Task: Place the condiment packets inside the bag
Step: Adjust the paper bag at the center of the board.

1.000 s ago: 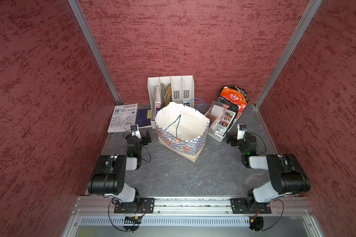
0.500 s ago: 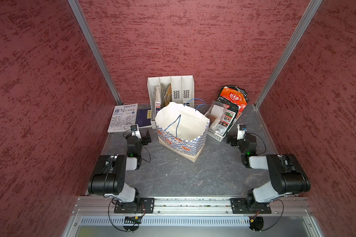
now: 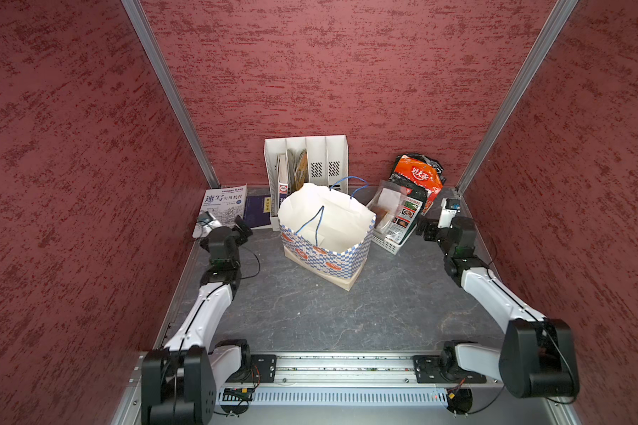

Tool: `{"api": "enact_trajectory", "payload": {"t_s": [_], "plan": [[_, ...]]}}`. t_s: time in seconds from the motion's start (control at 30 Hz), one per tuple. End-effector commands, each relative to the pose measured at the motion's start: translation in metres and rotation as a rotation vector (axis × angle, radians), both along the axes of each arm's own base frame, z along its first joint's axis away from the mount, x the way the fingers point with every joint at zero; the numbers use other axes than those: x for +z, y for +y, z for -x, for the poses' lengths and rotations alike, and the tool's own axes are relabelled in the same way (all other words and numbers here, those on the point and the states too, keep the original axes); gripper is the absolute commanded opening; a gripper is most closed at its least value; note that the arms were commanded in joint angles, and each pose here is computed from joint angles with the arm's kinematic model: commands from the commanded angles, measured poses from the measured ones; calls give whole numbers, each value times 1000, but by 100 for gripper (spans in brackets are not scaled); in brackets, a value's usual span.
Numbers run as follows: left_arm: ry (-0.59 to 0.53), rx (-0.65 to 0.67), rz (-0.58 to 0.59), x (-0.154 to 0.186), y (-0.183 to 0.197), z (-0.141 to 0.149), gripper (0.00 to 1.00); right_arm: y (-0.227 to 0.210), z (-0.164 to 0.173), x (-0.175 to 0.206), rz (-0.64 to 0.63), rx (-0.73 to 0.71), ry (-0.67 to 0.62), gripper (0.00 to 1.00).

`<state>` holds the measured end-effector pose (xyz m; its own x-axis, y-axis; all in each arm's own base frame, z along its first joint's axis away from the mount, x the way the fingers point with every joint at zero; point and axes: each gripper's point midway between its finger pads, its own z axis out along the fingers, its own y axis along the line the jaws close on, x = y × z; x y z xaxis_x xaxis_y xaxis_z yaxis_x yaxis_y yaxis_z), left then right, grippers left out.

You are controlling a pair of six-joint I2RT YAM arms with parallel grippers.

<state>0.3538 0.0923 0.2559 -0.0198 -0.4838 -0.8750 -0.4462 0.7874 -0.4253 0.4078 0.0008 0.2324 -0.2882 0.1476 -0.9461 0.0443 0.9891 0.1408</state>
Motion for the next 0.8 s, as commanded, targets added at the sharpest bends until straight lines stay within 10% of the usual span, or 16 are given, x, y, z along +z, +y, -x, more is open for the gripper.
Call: {"api": "enact_trajectory", "payload": {"t_s": [0.0,0.17,0.4,0.77], "plan": [[158,-34,413,-22,-20,43,100,13,31,-31,-101,43,228,99],[235,-403,577,23,-98,63,100,42,41,-18,-155,161,298,98],[429,-702,485,39,-211,108,100,92,25,-12,-179,341,370,98],[506,-794,263,31,-289,134,100,183,30,46,-539,917,192,99]]}}
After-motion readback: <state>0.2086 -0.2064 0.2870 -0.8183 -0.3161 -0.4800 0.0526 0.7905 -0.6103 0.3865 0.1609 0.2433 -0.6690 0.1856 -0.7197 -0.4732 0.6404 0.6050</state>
